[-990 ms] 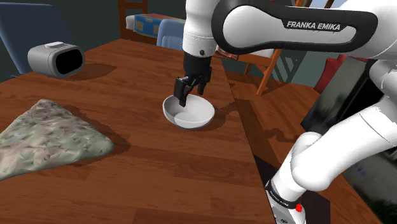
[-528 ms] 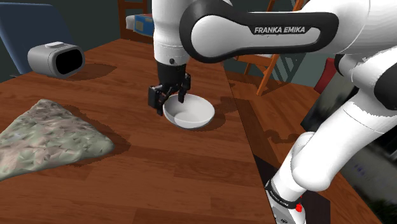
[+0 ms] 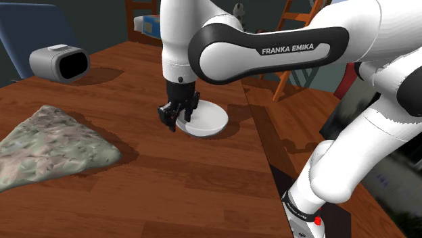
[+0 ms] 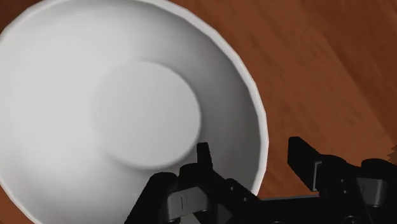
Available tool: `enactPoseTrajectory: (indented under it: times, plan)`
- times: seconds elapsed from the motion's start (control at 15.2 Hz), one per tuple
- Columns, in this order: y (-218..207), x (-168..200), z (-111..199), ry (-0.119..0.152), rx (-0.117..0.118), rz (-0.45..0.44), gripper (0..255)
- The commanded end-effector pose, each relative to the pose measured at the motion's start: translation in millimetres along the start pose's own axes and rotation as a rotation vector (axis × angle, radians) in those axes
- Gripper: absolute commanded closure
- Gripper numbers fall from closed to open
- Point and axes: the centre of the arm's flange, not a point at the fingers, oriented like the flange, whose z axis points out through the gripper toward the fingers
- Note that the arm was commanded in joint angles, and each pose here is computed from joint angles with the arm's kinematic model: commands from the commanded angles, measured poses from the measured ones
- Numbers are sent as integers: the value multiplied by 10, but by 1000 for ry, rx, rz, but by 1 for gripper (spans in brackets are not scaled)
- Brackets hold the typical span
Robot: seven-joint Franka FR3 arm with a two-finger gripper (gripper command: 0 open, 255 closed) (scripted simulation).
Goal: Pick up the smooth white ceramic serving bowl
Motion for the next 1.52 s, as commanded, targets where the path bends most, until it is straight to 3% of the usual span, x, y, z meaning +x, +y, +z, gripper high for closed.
enactPoseTrajectory:
  times: [0.0,0.53,1.45]
  plan:
    - [0,0,7,0,0,0,255]
    - [-7,3,8,0,0,0,255]
    - [90,34,-725,0,0,0,255]
